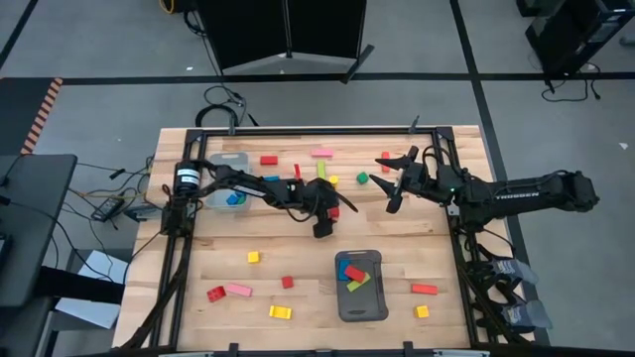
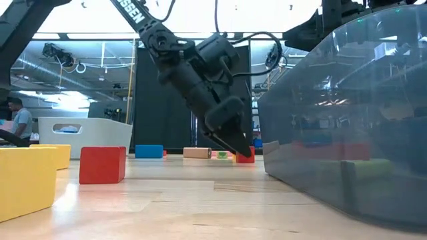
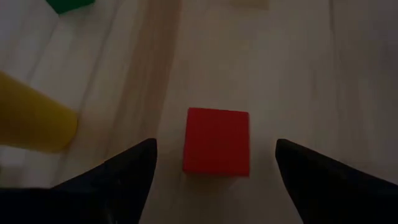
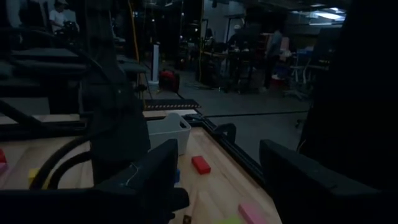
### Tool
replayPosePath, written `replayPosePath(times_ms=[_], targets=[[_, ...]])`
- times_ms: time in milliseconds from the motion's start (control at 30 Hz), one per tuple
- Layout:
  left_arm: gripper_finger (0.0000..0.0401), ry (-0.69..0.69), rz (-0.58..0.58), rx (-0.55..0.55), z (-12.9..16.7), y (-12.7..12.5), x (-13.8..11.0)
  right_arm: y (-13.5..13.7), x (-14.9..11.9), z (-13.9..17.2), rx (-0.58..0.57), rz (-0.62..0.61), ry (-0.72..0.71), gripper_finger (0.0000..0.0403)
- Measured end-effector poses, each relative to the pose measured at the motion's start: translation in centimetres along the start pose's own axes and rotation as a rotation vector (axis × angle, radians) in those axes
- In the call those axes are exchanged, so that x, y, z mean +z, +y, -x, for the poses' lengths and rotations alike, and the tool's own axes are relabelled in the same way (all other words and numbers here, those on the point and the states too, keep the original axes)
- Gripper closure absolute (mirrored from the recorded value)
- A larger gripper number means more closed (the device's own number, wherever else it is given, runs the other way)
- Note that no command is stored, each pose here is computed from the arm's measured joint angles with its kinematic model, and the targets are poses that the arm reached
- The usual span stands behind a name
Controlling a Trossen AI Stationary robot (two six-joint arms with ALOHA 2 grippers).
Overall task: Sort blocks by size
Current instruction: Put the red cube block into the gray bin
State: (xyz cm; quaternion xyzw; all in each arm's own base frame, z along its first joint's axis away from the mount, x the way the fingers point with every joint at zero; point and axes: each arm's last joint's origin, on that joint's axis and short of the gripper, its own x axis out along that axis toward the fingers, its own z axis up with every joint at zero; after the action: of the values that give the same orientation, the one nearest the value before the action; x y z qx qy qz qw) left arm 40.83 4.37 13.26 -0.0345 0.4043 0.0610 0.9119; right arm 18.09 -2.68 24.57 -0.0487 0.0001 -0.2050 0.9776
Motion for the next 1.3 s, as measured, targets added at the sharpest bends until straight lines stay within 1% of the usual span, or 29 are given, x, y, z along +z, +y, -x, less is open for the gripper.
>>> replayPosePath(times_ms=[100, 200, 267, 333, 433, 467, 567, 667, 733, 833, 900, 967, 1067, 1133, 1233, 1300], targets=[[0.0075, -0.011, 0.001, 0.013, -0.2, 0.0, 0.0, 0.0, 0.0, 0.0, 0.0, 0.003, 0.0, 0.0164], [0.0104, -0.017, 0.002, 0.023, -0.5, 0.1, -0.1, 0.0, 0.0, 0.0, 0.0, 0.003, -0.001, 0.0166], [0.0136, -0.012, 0.0, 0.034, -0.5, 0.1, -0.1, 0.0, 0.0, 0.0, 0.0, 0.003, -0.001, 0.0167], [0.0179, -0.012, -0.001, 0.043, -0.5, 0.1, -0.1, 0.0, 0.0, 0.0, 0.0, -0.001, -0.002, 0.0168], [0.0254, 0.004, -0.002, 0.057, -0.5, 0.2, -0.3, 0.0, 0.0, 0.0, 0.0, -0.003, -0.003, 0.0169], [0.0266, 0.006, 0.0, 0.063, -0.5, 0.2, -0.3, 0.0, 0.1, 0.0, -0.001, -0.005, -0.006, 0.0169], [0.0264, 0.007, 0.022, 0.068, -0.4, 0.2, -0.3, 0.0, 0.1, 0.0, -0.006, -0.013, -0.01, 0.0169], [0.0264, -0.019, 0.045, 0.074, 0.7, 0.1, 0.4, 0.0, 0.1, 0.0, -0.007, -0.031, -0.009, 0.017], [0.0264, -0.069, 0.046, 0.096, 2.3, -0.1, 1.5, 0.0, 0.1, 0.0, -0.008, -0.034, -0.008, 0.0171], [0.0264, -0.16, 0.048, 0.119, 5.6, -0.4, 2.9, 0.0, 0.1, 0.0, -0.008, -0.035, -0.009, 0.0172], [0.0264, -0.198, 0.058, 0.127, 7.9, -0.4, 3.0, 0.0, 0.1, 0.0, -0.008, -0.049, -0.007, 0.0172], [0.0264, -0.244, 0.089, 0.149, 10.4, -0.2, 2.4, 0.0, 0.0, -0.1, -0.008, -0.058, 0.0, 0.0172], [0.0264, -0.306, 0.191, 0.214, 14.0, 0.5, 0.3, 0.0, -0.2, -0.1, -0.009, -0.061, 0.018, 0.0172], [0.0264, -0.321, 0.298, 0.281, 16.0, 1.1, -1.9, 0.0, -0.4, -0.1, -0.013, -0.074, 0.031, 0.0172], [0.0264, -0.355, 0.474, 0.385, 18.9, 1.7, -5.1, -0.1, -0.6, -0.1, -0.059, -0.079, 0.059, 0.0172], [0.0264, -0.382, 0.584, 0.424, 20.5, 1.9, -7.0, -0.1, -0.8, -0.2, -0.083, -0.075, 0.069, 0.0172]])
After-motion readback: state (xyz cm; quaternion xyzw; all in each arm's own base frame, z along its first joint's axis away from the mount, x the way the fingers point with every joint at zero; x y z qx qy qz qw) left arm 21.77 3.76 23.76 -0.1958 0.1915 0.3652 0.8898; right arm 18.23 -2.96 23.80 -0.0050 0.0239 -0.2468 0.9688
